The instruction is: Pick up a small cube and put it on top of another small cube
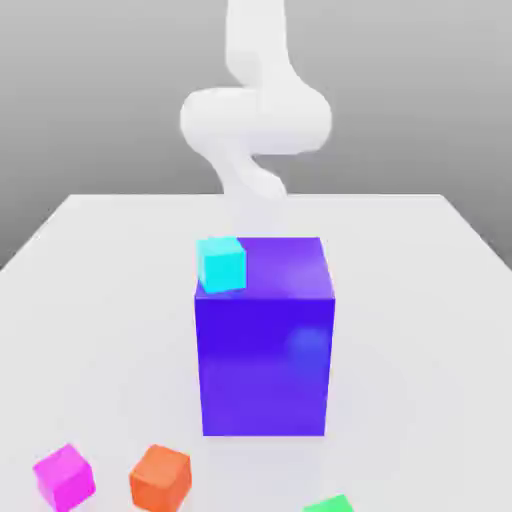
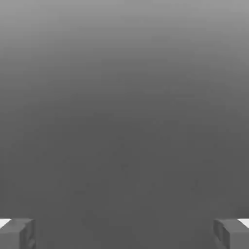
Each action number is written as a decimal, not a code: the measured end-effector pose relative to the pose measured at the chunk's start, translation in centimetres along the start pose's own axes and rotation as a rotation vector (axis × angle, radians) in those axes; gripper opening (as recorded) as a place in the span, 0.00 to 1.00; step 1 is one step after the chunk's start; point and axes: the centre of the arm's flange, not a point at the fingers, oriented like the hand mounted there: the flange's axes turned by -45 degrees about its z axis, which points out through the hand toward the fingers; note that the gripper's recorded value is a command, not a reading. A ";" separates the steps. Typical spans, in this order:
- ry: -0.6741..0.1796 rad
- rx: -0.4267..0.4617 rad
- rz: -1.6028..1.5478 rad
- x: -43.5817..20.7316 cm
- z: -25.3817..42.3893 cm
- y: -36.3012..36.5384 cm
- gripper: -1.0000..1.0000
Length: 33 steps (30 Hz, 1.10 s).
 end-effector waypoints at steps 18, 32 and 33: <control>-0.445 -0.192 0.389 -9.6 30.2 14.3 0.50; -0.698 -0.267 0.633 -27.9 46.1 21.8 0.50; -0.699 -0.267 0.634 -28.7 46.9 21.8 0.00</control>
